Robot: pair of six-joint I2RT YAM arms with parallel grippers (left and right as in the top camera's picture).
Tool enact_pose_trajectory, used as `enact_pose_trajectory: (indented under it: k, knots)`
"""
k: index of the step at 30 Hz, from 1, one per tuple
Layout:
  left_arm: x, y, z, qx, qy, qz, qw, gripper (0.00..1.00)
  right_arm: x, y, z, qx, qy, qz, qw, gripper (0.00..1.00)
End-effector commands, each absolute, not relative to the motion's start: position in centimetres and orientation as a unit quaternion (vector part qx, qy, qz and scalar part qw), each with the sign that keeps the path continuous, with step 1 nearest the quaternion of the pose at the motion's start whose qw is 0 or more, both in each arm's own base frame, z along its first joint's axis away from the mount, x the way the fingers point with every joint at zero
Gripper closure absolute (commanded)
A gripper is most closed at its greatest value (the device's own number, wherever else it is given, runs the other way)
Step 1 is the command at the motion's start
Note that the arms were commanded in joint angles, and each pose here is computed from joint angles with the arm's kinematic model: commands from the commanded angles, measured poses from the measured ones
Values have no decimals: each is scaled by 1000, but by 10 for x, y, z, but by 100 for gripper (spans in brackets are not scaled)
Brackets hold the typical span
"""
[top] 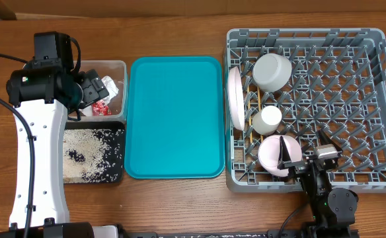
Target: Sort waste into correct bins and load items into the dishwasher
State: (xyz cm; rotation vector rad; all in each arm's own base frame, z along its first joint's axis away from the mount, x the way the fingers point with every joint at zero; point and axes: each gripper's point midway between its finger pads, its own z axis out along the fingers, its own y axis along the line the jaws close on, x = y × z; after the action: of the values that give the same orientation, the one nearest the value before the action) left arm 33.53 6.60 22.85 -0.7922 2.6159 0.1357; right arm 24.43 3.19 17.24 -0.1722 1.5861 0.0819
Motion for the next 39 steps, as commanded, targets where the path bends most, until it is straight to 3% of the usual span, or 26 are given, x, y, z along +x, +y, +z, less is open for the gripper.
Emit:
enact_pose_trajectory:
  k: [1,32,39]
  knots:
    - [337,65,236,-276,936,51,213,0,244,32,171,-79,709,36,700,0]
    - [336,65,232,-276,937,52,208,0,244,32,171,-80,709,36,700,0]
    - [324,56,264,-266,928,40,257,0,244,32,171,-80,709,36,700,0]
